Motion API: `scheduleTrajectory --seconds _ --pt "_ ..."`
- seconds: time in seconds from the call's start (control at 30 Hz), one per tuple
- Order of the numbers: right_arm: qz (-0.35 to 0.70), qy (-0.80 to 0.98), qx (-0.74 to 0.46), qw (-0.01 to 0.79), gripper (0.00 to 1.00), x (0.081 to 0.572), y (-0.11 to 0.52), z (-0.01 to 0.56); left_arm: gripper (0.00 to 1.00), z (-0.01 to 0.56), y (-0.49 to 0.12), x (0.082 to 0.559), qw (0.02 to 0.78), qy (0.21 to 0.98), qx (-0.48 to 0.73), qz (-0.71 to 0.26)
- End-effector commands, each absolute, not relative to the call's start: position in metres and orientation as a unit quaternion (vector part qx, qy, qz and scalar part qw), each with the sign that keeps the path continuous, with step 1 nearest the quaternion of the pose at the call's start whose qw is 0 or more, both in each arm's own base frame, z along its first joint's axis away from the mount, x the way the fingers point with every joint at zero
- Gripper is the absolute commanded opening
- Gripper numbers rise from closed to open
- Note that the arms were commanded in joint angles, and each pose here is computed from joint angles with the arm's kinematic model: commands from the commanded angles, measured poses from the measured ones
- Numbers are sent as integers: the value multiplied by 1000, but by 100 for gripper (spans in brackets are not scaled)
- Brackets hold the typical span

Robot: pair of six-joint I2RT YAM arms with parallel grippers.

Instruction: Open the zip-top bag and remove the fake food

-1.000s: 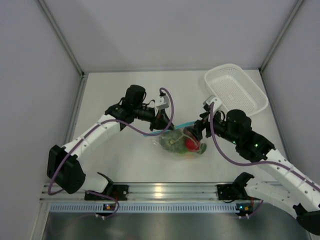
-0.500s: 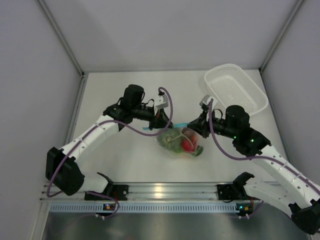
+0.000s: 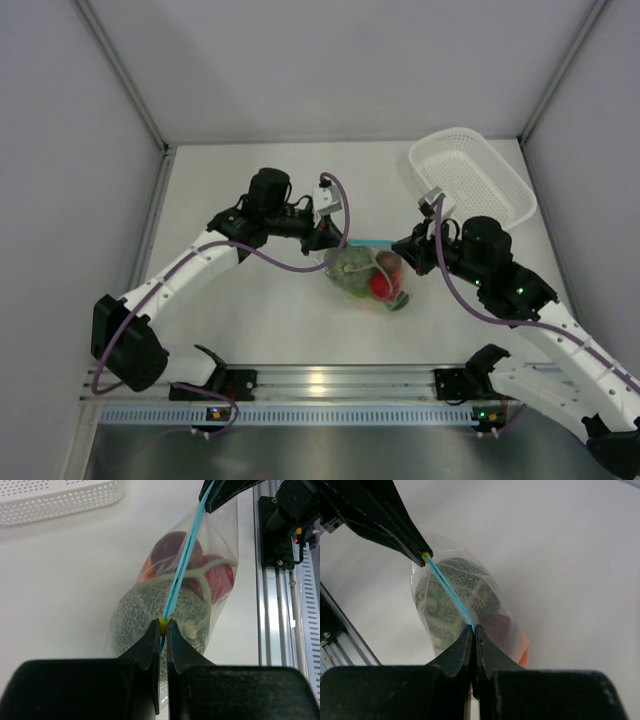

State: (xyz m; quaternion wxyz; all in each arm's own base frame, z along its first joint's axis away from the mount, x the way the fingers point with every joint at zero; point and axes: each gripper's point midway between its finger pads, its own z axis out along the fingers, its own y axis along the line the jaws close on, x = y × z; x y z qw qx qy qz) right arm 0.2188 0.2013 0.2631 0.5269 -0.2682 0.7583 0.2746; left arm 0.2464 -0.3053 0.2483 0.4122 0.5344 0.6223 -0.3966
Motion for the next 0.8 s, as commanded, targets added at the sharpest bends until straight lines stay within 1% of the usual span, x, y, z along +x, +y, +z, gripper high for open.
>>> scheduleTrajectory --seconds 0.0,0.07,0.17,0.3,0.4,0.5,0.77 --pt "221 758 -197 581 0 228 166 302 0 264 -289 274 463 627 524 -344" --pt "191 767 -177 586 0 231 152 301 0 264 -284 277 462 629 518 -350" --pt "174 774 -170 584 0 227 142 299 0 262 -277 284 462 635 510 -352" --pt "171 775 -170 584 0 223 138 301 0 263 -268 292 467 639 502 -349" --pt "163 774 -167 588 0 221 133 302 0 255 -259 305 472 660 489 -321" --pt "161 773 -168 590 0 220 132 303 0 253 -254 312 472 668 481 -315" --pt "162 776 -168 586 0 223 134 300 1 258 -238 316 477 673 464 -324"
